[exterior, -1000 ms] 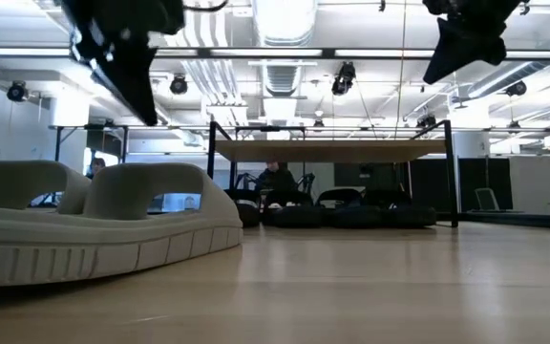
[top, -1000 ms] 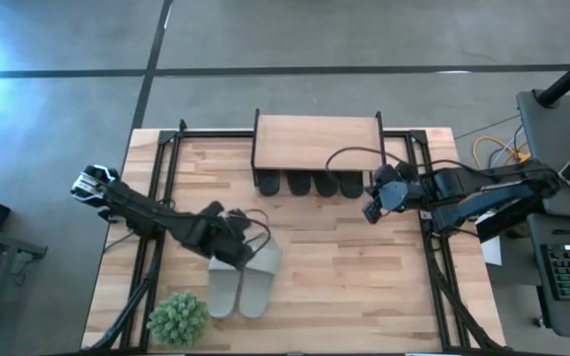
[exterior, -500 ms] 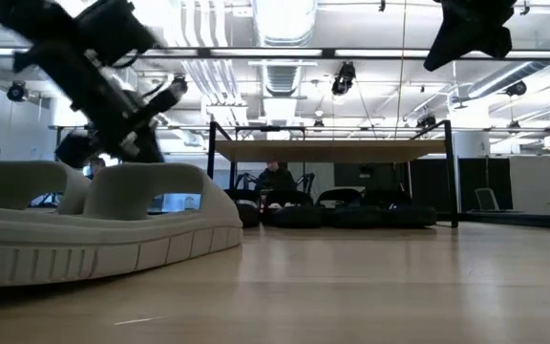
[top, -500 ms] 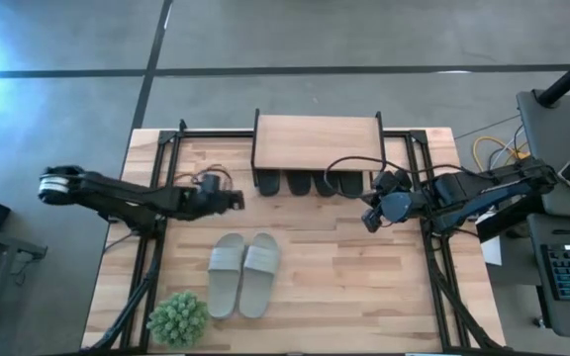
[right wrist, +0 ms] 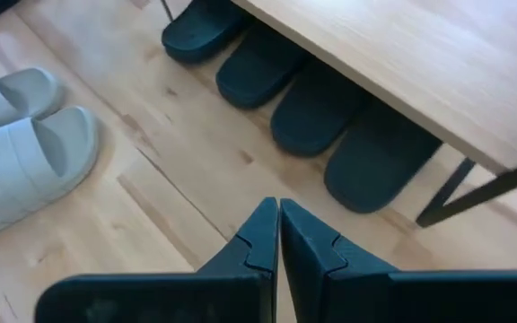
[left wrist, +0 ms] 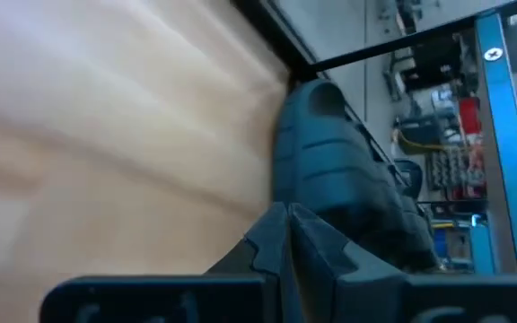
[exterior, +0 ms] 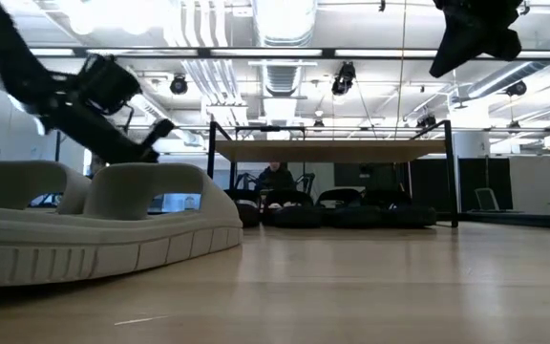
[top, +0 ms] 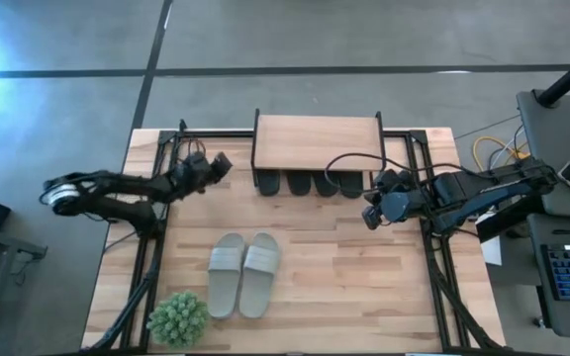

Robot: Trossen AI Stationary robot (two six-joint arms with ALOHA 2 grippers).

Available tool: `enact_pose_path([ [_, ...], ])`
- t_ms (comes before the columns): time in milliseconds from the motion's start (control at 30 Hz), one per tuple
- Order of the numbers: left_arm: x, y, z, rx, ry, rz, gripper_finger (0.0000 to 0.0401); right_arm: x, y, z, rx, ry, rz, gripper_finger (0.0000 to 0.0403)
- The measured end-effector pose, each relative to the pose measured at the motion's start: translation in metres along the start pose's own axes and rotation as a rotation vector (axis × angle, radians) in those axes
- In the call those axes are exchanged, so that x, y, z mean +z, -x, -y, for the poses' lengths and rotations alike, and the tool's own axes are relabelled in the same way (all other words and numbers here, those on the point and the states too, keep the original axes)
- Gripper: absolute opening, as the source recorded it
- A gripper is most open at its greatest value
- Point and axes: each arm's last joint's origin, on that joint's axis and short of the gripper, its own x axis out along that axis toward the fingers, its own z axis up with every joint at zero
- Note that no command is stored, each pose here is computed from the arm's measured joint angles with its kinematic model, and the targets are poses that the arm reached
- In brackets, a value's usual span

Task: Pick and place slides into the shelf
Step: Adjust the shelf

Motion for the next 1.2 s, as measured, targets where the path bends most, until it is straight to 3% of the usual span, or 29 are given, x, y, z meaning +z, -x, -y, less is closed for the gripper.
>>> enact_pose_path([
  [300,0.021,-0.073,0.017,0.065,-0.127,-0.113,0.0001,-0.001,0.001,0.003,-0.023,-0.085,-0.021,0.0009],
  [567,0.030,-0.113,0.033,0.049,-0.177,-0.150,0.0001,-0.001,0.002,0.003,-0.021,-0.142,-0.022,0.0009],
  [1067,0.038,-0.118,0.035,0.004,-0.231,-0.247,0.0001,0.000,0.000,0.005,-0.043,-0.146,-0.016,0.0009],
  [1200,0.042,-0.106,0.035,0.019,-0.256,-0.185,0.0002,0.002,0.002,0.005,-0.039,-0.178,-0.007,0.0009],
])
